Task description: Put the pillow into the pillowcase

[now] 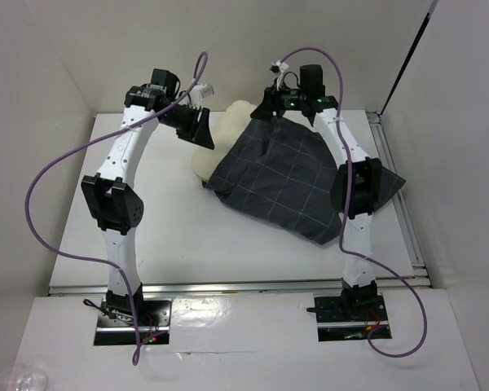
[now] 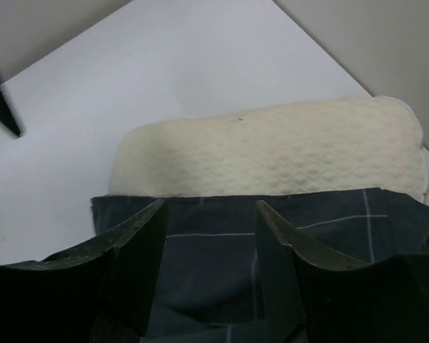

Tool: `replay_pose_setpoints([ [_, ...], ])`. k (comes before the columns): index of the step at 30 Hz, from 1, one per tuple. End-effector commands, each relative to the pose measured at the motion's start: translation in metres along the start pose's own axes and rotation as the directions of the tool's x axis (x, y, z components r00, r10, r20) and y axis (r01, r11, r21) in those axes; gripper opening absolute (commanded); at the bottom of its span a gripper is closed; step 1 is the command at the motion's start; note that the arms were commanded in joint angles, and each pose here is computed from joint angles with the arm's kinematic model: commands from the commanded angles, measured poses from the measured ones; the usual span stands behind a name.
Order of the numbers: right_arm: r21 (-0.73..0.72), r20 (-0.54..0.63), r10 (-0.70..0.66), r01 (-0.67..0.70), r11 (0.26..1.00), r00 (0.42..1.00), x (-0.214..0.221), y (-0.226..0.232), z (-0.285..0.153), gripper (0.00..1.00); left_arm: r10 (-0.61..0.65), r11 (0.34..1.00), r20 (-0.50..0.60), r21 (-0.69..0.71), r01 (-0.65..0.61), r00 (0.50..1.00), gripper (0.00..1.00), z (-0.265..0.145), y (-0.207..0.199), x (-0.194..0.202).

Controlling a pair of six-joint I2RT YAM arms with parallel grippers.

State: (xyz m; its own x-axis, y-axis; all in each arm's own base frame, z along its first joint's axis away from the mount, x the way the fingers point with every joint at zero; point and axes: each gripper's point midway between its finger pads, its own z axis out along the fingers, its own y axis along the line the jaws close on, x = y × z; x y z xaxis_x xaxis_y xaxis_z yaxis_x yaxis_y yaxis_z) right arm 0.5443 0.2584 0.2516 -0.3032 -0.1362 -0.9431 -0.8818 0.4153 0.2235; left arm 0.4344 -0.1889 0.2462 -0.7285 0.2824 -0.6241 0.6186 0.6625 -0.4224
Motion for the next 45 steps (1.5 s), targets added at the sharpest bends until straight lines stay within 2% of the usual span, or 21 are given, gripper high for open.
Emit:
replay_pose_setpoints([
  [1,0.131,-0.042,0.040,-0.034,0.991,0.998,0.011,-0.024,0.015,0.59,0.001,0.990,-0.035,0.144,0.004,0.999,0.51,-0.006,-0.033,0.017],
  [6,0.284,-0.041,0.059,-0.045,0.958,0.997,0.027,-0.064,0.028,0.57,-0.010,0.996,-0.109,0.090,0.020,0.994,0.47,0.008,-0.025,0.050],
  [9,0.301,-0.038,0.081,-0.065,0.951,0.996,0.032,-0.070,0.031,0.57,-0.022,0.997,-0.131,0.067,0.031,0.991,0.47,0.018,-0.014,0.063],
  [17,0.347,-0.058,0.090,-0.064,0.936,0.994,0.051,-0.080,0.044,0.57,0.028,0.999,-0.131,0.023,-0.025,0.991,0.48,0.035,0.000,0.061],
  [25,0.355,-0.069,0.082,-0.052,0.933,0.994,0.061,-0.077,0.060,0.59,0.087,0.992,-0.078,-0.089,-0.094,0.993,0.59,0.040,0.026,0.044],
  [32,0.343,-0.072,0.071,-0.043,0.938,0.995,0.062,-0.075,0.061,0.59,0.095,0.992,-0.077,-0.078,-0.101,0.992,0.61,0.062,0.042,0.036],
  [34,0.327,-0.071,0.045,-0.019,0.945,0.997,0.054,-0.072,0.060,0.59,0.062,0.996,-0.106,-0.063,-0.069,0.992,0.61,0.072,0.047,0.043],
  [37,0.324,-0.096,0.043,-0.010,0.946,0.994,0.063,-0.072,0.059,0.60,0.062,0.998,-0.113,-0.020,-0.064,0.992,0.59,0.081,0.047,0.044],
  [45,0.345,-0.092,0.010,0.022,0.938,0.996,0.054,-0.072,0.053,0.60,0.050,0.998,-0.108,0.054,-0.044,0.993,0.57,0.095,0.043,0.045],
])
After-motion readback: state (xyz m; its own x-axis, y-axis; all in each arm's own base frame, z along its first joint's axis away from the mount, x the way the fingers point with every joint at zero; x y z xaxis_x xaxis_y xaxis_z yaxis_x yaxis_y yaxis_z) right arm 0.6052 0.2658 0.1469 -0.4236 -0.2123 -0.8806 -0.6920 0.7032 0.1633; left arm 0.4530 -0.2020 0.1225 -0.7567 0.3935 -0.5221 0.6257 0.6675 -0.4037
